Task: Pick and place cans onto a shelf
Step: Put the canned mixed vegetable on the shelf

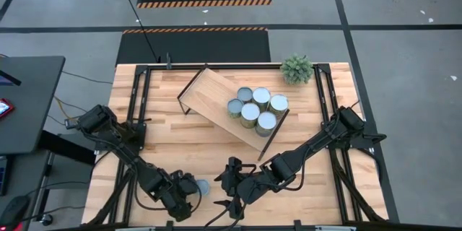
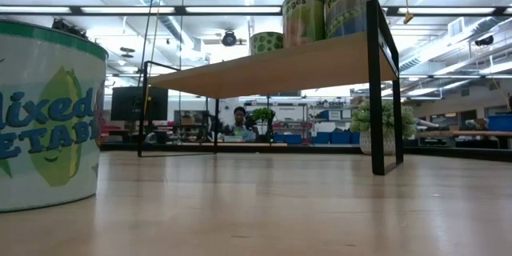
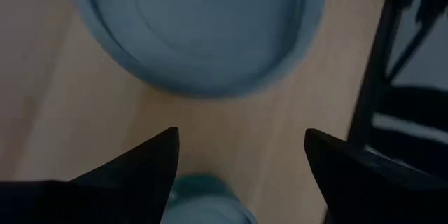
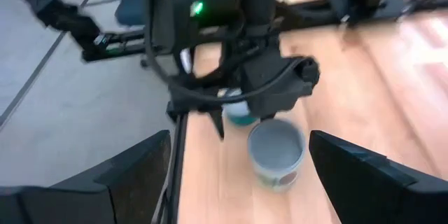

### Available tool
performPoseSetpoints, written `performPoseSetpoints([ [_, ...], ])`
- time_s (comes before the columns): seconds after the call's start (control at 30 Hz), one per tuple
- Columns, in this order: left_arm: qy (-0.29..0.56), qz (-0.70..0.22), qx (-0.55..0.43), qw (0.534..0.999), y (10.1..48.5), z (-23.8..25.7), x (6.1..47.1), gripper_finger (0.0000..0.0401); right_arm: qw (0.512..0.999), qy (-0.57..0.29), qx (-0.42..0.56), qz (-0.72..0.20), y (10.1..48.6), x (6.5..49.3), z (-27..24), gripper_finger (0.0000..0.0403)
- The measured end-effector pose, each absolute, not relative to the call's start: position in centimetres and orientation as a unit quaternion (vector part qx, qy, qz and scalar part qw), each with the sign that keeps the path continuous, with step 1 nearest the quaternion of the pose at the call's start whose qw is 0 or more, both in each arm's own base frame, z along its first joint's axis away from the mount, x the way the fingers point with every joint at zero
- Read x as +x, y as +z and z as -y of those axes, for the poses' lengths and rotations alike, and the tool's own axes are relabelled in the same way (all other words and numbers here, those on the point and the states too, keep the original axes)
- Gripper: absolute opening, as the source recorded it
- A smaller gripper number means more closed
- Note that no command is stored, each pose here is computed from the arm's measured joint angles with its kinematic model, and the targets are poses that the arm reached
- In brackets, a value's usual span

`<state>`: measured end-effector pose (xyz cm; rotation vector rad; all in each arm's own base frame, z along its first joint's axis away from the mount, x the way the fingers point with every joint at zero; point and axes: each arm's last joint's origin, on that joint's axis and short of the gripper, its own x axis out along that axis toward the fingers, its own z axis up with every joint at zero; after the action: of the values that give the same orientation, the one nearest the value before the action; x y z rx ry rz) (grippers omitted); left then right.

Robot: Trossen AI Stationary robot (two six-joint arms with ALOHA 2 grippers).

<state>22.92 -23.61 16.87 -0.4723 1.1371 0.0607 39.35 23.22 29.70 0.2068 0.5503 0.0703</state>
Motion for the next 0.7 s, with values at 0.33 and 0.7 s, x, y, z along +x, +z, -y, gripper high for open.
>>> performPoseSetpoints([
  [0.33,-0.056,-0.540,-0.176,0.821,18.6,25.6,22.4,0.0314,0.938,0.028,0.106,-0.330,30.7,37.2,-22.6,0.0347],
  [0.7,-0.058,-0.492,-0.159,0.854,22.5,26.2,22.1,0.0297,0.947,0.030,0.119,-0.297,31.3,38.1,-21.9,0.0347],
])
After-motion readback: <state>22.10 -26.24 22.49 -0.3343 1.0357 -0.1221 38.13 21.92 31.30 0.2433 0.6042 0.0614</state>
